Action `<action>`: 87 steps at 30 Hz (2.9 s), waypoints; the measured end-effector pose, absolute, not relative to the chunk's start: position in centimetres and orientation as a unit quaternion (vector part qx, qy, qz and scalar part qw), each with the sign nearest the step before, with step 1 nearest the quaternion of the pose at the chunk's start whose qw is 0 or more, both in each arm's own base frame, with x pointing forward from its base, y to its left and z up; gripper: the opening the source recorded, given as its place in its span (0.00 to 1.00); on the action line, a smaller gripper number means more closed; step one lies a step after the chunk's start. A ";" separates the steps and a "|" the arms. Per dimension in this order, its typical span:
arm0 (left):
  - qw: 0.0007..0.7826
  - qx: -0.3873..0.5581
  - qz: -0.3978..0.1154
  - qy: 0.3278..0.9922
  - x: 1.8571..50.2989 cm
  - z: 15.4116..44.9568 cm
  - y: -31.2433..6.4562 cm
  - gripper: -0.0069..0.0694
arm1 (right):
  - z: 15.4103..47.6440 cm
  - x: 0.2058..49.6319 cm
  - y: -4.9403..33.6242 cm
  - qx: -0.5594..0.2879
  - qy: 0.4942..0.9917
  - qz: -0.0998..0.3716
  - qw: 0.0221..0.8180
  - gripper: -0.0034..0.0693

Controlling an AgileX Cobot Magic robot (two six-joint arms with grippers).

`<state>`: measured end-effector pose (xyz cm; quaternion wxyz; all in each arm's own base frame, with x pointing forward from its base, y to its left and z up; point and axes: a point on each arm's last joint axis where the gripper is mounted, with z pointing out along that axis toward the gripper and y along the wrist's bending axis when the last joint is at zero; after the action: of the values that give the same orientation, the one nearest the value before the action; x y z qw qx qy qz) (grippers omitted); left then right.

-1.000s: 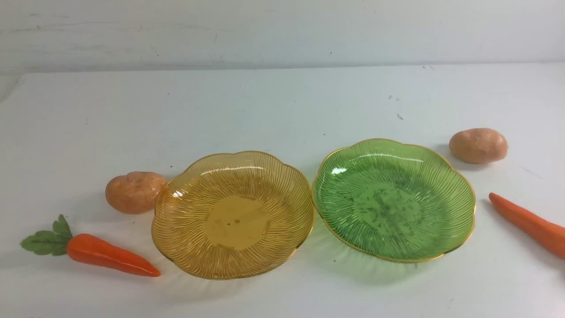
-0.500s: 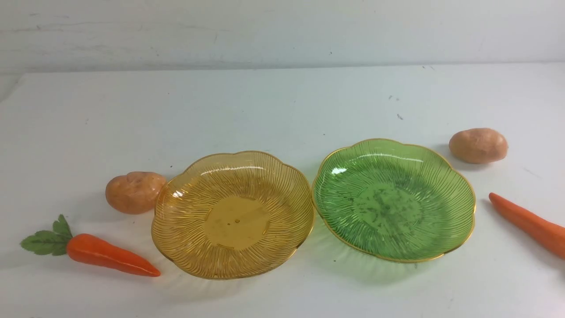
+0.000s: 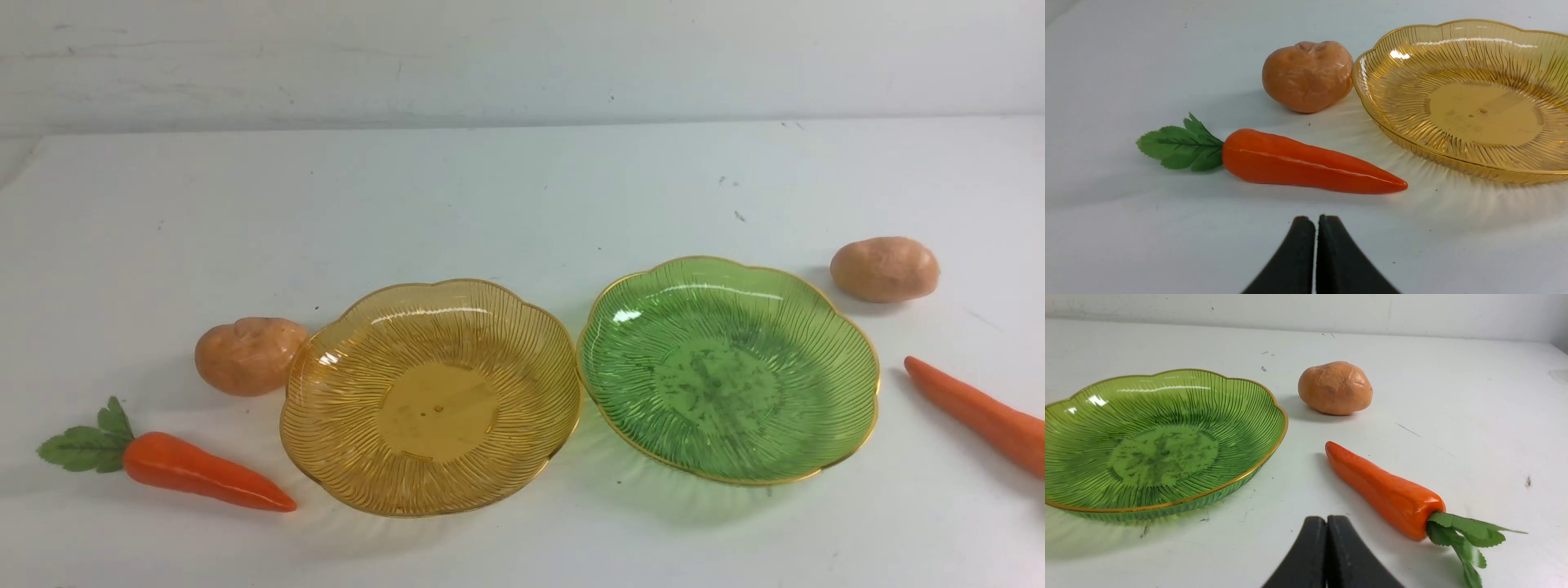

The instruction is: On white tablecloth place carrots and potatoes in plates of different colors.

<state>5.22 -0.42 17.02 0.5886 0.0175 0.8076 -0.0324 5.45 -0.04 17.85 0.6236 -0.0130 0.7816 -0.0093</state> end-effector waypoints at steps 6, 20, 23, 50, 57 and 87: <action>0.589 0.017 -0.032 0.808 5.2 17.0 -0.4 0.09 | 17.8 5.5 0.0 -0.013 0.782 -0.010 0.624 0.03; 0.439 -0.384 -0.499 0.641 5.2 18.7 -2.5 0.09 | 18.7 5.5 1.4 0.310 0.684 0.366 0.550 0.03; 0.441 -0.406 -0.519 0.610 5.3 19.1 -2.3 0.09 | 18.9 5.5 1.3 0.320 0.671 0.378 0.552 0.03; 0.241 0.100 -0.273 0.926 14.2 33.6 -5.8 0.09 | 33.9 5.4 2.1 0.035 0.792 0.173 0.585 0.03; 0.133 0.074 -0.125 0.980 21.9 30.7 -3.8 0.17 | 30.6 9.9 1.8 0.002 0.930 0.103 0.352 0.03; 0.062 0.473 0.066 0.877 30.0 20.1 -4.8 0.66 | 29.9 11.1 1.8 0.002 0.942 0.098 0.321 0.03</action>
<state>29.96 -4.77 20.14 0.0619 0.4728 0.8765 0.0659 11.12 1.76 29.91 0.3209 0.0018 0.9420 0.0979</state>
